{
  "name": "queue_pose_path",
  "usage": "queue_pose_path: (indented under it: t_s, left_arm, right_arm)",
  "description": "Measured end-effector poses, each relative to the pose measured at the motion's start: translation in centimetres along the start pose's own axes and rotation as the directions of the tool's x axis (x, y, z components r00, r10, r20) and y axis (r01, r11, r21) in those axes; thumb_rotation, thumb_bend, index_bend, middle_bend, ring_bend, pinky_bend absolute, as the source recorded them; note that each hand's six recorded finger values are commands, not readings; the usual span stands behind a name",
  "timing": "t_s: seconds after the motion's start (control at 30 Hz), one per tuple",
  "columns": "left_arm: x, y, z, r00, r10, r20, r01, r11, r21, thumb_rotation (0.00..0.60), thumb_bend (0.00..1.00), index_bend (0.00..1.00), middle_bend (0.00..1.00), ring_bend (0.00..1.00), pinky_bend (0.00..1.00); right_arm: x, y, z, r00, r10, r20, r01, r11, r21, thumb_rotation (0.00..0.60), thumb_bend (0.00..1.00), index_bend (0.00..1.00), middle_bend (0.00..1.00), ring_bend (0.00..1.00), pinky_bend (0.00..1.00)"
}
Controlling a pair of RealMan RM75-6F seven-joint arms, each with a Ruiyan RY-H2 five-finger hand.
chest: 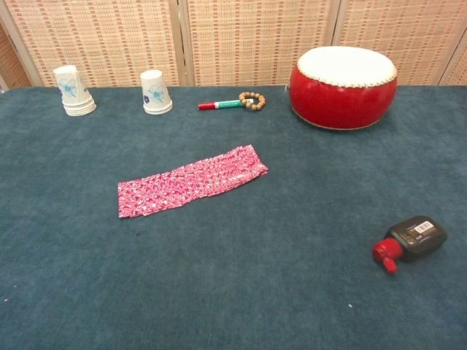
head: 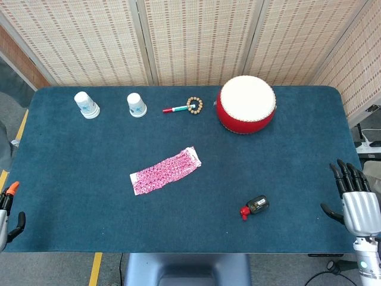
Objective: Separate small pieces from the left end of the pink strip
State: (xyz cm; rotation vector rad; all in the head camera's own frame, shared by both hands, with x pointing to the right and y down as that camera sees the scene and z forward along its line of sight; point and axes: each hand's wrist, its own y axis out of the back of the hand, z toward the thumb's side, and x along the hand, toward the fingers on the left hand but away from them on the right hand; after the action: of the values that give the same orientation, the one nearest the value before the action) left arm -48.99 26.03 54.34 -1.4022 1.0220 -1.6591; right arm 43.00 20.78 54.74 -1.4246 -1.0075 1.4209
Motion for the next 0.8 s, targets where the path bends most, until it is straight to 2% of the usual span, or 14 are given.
queue_pose_path:
  t_s: [0.17,0.27,0.37,0.43,0.5,0.6,0.73,0.8]
  left_arm:
    - [0.2,-0.3,-0.3,1.0,-0.013,-0.009,0.013,1.0,0.011,0.6,0.52,0.05,0.16,0.23,0.41]
    - [0.2,-0.5,-0.2,1.0,-0.019,-0.008,0.02,1.0,0.011,0.6,0.52,0.04,0.2,0.25,0.41]
    - [0.4,-0.5,0.1,1.0,-0.019,-0.003,0.019,1.0,0.01,0.6,0.6,0.0,0.44,0.45,0.49]
    - [0.7,-0.6,0.4,1.0,-0.02,0.006,0.02,1.0,0.021,0.6,0.69,0.0,0.62,0.6,0.55]
    - [1.5,-0.9,1.0,0.999,-0.033,0.031,0.032,0.999,0.036,0.6,0.75,0.0,0.69,0.66,0.57]
    - [3.5,-1.7,2.7,0.993,-0.08,0.088,0.074,0.995,0.069,0.6,0.79,0.0,0.71,0.68,0.58]
    - [6.5,-2.9,6.1,0.972,-0.148,0.18,0.127,0.984,0.122,0.6,0.8,0.0,0.71,0.69,0.58]
    - [7.5,-3.4,7.4,0.962,-0.174,0.209,0.147,0.979,0.141,0.6,0.8,0.0,0.72,0.69,0.58]
  right_arm:
    - [0.0,-0.2,0.0,1.0,0.013,0.005,-0.013,1.0,-0.002,0.6,0.05,0.0,0.0,0.0,0.13]
    - [0.1,-0.2,-0.1,1.0,0.02,0.007,-0.02,1.0,-0.004,0.6,0.05,0.0,0.0,0.0,0.13]
    - [0.1,-0.2,0.1,1.0,0.026,0.004,-0.026,1.0,-0.011,0.6,0.05,0.0,0.0,0.0,0.13]
    - [0.0,-0.2,0.2,1.0,0.024,-0.004,-0.024,1.0,-0.018,0.6,0.05,0.0,0.0,0.0,0.13]
    - [-0.2,-0.1,0.2,1.0,0.014,-0.007,-0.014,1.0,-0.018,0.6,0.05,0.0,0.0,0.0,0.13]
    - [-0.2,0.0,0.0,1.0,0.003,0.001,-0.003,1.0,-0.018,0.6,0.09,0.0,0.0,0.0,0.13]
    - [0.1,0.3,0.0,1.0,-0.004,-0.001,0.004,1.0,-0.025,0.6,0.19,0.0,0.0,0.0,0.13]
    - [0.1,0.5,0.0,1.0,-0.011,-0.005,0.011,0.999,-0.033,0.6,0.19,0.0,0.0,0.0,0.13]
